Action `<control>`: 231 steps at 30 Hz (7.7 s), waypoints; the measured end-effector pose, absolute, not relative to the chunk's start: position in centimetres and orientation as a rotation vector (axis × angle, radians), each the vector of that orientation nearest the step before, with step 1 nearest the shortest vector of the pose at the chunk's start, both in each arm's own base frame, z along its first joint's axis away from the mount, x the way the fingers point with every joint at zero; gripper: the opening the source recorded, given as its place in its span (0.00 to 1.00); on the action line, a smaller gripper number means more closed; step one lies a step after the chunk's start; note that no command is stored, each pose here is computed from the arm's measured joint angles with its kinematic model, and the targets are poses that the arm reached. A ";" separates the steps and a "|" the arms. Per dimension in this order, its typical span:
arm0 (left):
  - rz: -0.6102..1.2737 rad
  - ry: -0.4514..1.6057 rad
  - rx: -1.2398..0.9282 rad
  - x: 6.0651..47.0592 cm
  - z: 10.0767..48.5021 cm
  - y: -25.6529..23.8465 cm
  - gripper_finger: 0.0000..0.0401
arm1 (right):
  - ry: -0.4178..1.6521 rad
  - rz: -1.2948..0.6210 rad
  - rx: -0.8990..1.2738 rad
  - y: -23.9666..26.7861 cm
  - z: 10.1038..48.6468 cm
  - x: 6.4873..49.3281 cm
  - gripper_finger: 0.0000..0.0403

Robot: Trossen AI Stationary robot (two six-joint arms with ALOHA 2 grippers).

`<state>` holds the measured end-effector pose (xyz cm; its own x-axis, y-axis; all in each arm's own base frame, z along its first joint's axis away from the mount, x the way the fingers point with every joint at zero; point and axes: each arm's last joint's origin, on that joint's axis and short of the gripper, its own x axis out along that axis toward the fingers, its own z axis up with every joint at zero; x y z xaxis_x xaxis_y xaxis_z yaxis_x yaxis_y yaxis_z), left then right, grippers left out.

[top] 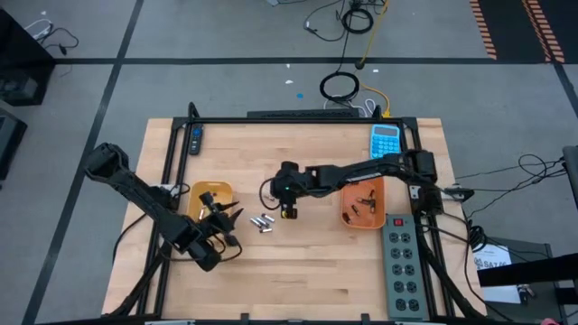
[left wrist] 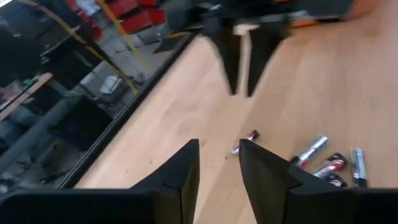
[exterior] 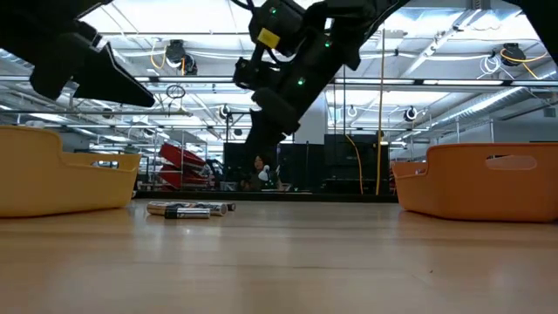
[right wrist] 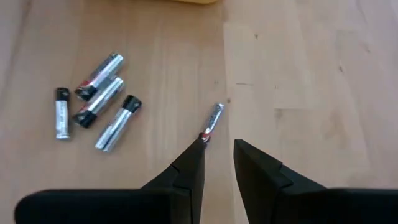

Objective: Sort batteries
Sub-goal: Put the silver battery into the yellow bin

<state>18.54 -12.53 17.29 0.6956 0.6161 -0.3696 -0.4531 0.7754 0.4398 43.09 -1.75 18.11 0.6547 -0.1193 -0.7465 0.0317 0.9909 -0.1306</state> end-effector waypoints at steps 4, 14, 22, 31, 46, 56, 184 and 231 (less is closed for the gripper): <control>0.515 0.571 0.322 19.7 18.2 -11.9 0.28 | 0.852 -0.081 -0.160 -2.7 18.0 43.6 0.24; 0.084 0.463 0.308 22.4 20.6 -9.1 0.14 | 0.905 -0.106 -0.177 -4.5 18.4 42.8 0.45; 0.163 0.400 0.111 20.2 18.8 -5.4 0.06 | 0.943 -0.112 -0.142 -4.2 18.3 40.6 0.43; 0.312 0.402 0.152 21.6 19.2 -1.8 0.24 | 0.744 -0.227 -0.097 -2.7 21.2 34.1 0.43; 0.094 0.526 0.140 26.9 19.1 1.6 0.45 | 0.429 -0.338 -0.122 0.2 27.0 29.1 0.42; 0.008 0.658 0.076 27.8 19.1 3.3 0.41 | 0.410 -0.334 -0.103 -1.2 25.9 25.7 0.42; 0.154 1.124 -0.046 22.1 22.9 -5.2 0.47 | 0.439 -0.395 -0.048 -0.7 25.2 24.9 0.42; -0.086 1.329 0.131 27.8 13.2 -6.9 0.11 | 0.447 -0.367 -0.071 -0.6 25.2 24.9 0.42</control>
<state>27.78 -6.87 13.15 0.2377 0.0126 -0.9712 0.1370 0.9895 0.0464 24.88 -0.63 25.15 0.8374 -0.3616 -0.4099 0.3309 0.9322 -0.1465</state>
